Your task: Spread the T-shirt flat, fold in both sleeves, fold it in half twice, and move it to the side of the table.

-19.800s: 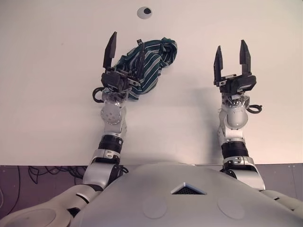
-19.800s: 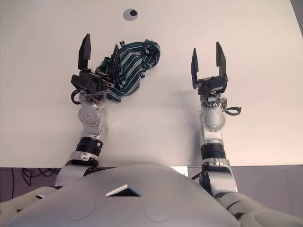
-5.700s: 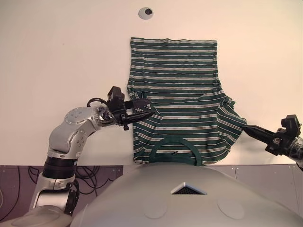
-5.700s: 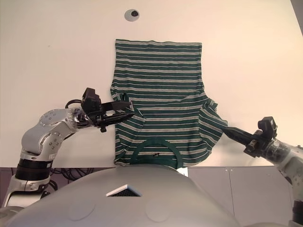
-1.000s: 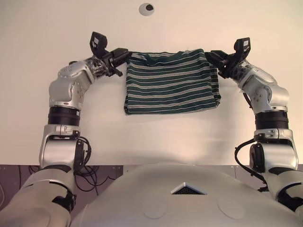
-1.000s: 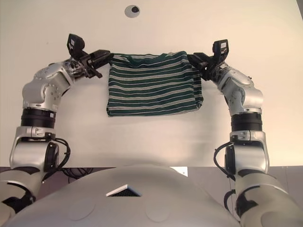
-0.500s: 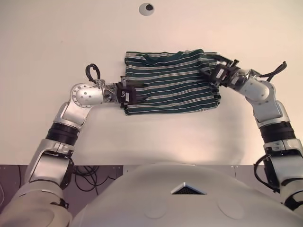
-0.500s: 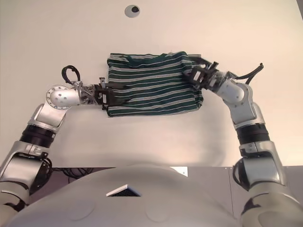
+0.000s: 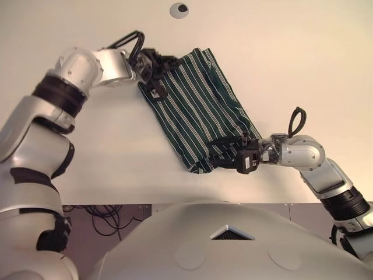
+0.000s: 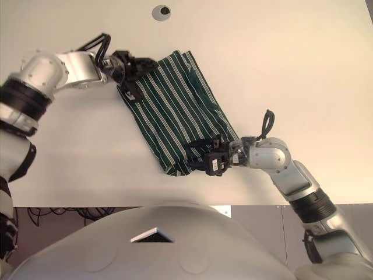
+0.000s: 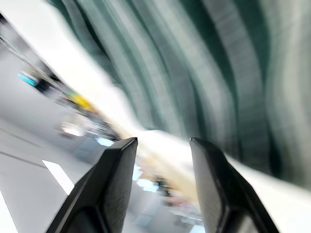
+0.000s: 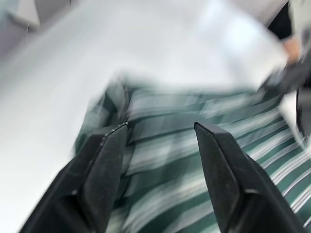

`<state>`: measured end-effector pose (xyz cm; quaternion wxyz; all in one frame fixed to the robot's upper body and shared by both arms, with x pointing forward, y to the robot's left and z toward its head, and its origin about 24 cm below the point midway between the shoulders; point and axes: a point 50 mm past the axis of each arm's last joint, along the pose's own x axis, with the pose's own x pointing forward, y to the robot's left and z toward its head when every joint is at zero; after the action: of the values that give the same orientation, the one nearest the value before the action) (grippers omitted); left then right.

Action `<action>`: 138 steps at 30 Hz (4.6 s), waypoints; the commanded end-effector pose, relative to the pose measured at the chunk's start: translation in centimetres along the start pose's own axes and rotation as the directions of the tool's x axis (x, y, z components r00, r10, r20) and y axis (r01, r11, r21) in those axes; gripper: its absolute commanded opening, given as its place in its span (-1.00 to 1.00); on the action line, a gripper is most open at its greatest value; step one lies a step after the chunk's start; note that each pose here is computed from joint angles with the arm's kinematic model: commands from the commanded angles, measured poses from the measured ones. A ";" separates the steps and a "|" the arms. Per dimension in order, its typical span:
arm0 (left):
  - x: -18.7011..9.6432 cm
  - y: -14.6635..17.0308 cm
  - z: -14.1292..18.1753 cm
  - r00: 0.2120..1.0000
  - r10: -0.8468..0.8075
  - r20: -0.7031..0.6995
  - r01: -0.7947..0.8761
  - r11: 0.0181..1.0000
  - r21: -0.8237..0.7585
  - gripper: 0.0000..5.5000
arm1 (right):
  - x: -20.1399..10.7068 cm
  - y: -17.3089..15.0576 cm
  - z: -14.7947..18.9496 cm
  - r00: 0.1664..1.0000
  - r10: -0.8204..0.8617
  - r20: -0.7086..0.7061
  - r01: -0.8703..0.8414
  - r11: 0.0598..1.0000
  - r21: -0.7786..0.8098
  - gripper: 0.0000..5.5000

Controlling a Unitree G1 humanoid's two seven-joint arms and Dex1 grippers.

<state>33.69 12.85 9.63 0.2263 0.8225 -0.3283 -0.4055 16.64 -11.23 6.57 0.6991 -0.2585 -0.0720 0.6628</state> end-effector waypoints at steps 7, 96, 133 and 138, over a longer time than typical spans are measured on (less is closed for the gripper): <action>-6.4 2.1 1.7 0.834 0.503 -0.229 -0.511 0.545 -0.664 -0.30 | -7.6 -5.7 -2.7 0.874 -0.457 -0.165 0.438 0.888 -0.139 -0.08; -13.7 2.2 17.4 0.663 0.616 0.425 0.724 -0.384 -0.572 -0.99 | -9.3 5.1 1.7 0.969 0.086 0.233 -0.227 0.687 0.690 -1.00; -5.1 -6.6 5.5 0.959 0.078 -0.273 -0.086 -0.837 -0.541 -0.34 | -7.9 -6.0 -6.2 0.701 -0.676 -0.227 0.623 0.426 0.656 -0.19; -5.8 -8.4 2.3 0.755 -0.171 -0.633 -0.493 -0.785 -0.375 -0.30 | 1.8 -2.4 -2.6 0.931 -0.356 -0.079 0.364 0.922 0.131 -0.07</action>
<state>30.73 22.11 4.68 0.9495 -0.0166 0.1541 -0.2727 21.54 -14.65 6.39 0.8843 -0.0867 -0.0179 0.4584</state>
